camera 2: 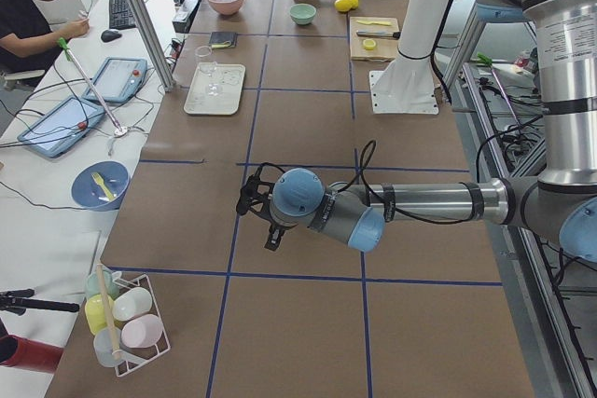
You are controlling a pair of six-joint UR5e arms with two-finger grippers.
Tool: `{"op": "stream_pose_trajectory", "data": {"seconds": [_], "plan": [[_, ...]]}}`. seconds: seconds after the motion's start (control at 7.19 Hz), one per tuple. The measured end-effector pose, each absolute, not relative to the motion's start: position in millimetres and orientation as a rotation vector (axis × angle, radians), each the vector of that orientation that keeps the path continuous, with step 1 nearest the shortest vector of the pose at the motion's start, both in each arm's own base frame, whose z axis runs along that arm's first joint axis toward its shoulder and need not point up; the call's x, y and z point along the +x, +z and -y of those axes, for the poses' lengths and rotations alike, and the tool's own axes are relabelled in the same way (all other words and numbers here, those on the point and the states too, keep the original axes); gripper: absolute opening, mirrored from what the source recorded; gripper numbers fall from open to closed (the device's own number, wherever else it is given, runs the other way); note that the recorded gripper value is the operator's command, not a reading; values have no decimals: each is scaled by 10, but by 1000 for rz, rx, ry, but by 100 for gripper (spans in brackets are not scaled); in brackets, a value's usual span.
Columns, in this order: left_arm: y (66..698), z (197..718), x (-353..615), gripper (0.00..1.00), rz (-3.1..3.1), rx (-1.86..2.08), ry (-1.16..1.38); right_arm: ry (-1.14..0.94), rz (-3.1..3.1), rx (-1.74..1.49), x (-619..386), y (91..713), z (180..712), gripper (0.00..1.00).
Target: Pour ice into bowl
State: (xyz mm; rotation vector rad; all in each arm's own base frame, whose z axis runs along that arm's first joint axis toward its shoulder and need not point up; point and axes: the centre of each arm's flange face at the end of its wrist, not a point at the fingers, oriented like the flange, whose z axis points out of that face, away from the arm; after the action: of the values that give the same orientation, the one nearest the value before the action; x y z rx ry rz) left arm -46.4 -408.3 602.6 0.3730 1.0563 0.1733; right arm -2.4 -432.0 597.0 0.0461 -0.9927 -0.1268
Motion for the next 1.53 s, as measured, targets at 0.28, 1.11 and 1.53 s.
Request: {"op": "stream_pose_trajectory", "data": {"seconds": [0.28, 1.11, 1.53], "plan": [[6113, 3948, -431, 100, -1056, 372, 170, -142, 942, -12, -672, 5909, 4306, 96], [6238, 3833, -417, 100, -1056, 345, 155, -6, 888, 45, -2008, 6008, 4151, 84], [6247, 3832, -417, 100, -1056, 345, 157, 28, 864, 62, -2297, 6067, 4344, 0]]}}
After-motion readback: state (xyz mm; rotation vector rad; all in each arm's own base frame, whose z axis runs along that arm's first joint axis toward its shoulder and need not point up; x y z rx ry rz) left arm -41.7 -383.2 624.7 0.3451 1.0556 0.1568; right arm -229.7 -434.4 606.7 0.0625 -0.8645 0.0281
